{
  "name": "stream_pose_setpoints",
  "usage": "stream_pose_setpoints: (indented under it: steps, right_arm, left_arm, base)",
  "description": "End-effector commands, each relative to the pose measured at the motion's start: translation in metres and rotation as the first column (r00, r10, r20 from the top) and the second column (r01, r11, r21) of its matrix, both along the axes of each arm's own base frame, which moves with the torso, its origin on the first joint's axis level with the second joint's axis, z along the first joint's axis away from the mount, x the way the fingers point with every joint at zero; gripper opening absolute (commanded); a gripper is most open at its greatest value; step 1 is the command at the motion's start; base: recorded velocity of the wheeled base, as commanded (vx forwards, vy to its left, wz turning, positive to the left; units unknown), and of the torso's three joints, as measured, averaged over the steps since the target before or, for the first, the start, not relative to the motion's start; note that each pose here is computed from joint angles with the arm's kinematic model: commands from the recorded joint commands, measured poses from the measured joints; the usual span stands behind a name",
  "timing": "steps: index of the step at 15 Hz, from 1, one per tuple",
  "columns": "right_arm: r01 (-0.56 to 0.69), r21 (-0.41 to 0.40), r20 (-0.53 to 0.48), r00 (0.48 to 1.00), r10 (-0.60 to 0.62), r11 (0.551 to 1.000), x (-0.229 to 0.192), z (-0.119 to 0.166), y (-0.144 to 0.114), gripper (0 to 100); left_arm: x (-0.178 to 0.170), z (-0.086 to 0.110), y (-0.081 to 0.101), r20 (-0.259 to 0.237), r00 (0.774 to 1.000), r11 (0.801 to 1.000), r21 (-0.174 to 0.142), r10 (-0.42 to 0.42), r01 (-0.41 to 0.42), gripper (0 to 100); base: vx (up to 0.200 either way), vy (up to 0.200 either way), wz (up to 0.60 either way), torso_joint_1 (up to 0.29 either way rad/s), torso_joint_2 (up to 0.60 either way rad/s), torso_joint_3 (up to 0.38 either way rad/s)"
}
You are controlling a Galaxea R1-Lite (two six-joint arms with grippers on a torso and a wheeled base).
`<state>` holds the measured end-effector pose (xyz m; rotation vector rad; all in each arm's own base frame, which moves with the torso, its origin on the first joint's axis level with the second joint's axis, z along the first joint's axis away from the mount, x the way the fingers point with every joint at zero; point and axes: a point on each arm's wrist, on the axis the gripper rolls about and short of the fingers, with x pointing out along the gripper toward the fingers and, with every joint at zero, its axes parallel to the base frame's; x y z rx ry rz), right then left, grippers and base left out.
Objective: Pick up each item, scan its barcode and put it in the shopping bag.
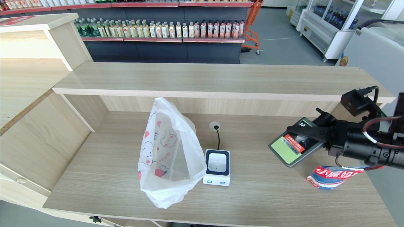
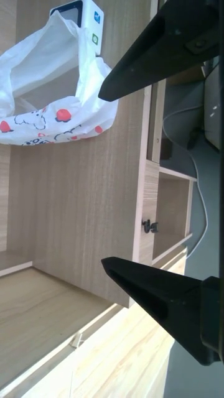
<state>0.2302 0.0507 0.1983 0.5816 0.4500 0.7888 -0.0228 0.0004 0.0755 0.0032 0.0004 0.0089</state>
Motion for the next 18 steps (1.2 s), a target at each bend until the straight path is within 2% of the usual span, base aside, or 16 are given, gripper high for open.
stream_pose_setpoints:
  steps: [1, 2, 10, 14, 16, 18]
  right_arm:
    - [0.024, 0.005, -0.068, 0.997, -0.023, 1.0, 0.013, -0.013, -0.002, 0]
    - [0.023, 0.004, -0.093, 0.995, -0.022, 1.0, 0.015, -0.018, -0.001, 0]
    - [0.015, 0.004, -0.085, 0.996, -0.014, 1.0, 0.012, -0.015, 0.0, 0]
    - [0.016, 0.001, -0.092, 0.996, -0.016, 1.0, 0.012, -0.018, 0.0, 0]
    - [0.003, -0.049, -0.065, 0.998, -0.006, 0.999, 0.017, -0.025, 0.0, 0]
    - [-0.018, -0.134, -0.032, 0.999, 0.014, 0.991, 0.027, -0.04, 0.002, 0]
  left_arm:
    - [0.0, 0.0, 0.0, 0.0, 1.0, 1.0, 0.0, 0.0, 0.0, 100]
    - [0.0, 0.0, 0.0, 0.0, 1.0, 1.0, 0.0, 0.0, 0.0, 100]
    - [0.0, 0.0, 0.0, 0.0, 1.0, 1.0, 0.003, 0.0, 0.0, 100]
    - [0.0, 0.0, 0.0, 0.0, 1.0, 1.0, 0.0, 0.0, 0.0, 100]
    - [0.0, 0.0, 0.0, 0.0, 1.0, 1.0, 0.0, 0.0, 0.0, 100]
    - [0.0, 0.0, 0.0, 0.0, 1.0, 1.0, 0.0, 0.0, 0.0, 100]
  base:
    - [0.0, 0.0, 0.0, 0.0, 0.0, 0.0]
    - [0.0, 0.0, 0.0, 0.0, 0.0, 0.0]
    - [0.0, 0.0, 0.0, 0.0, 0.0, 0.0]
    - [0.0, 0.2, 0.0, -0.002, 0.0, 0.002]
    - [0.0, 0.2, 0.0, 0.012, 0.01, 0.0]
    - [0.0, 0.2, 0.0, -0.005, 0.0, 0.005]
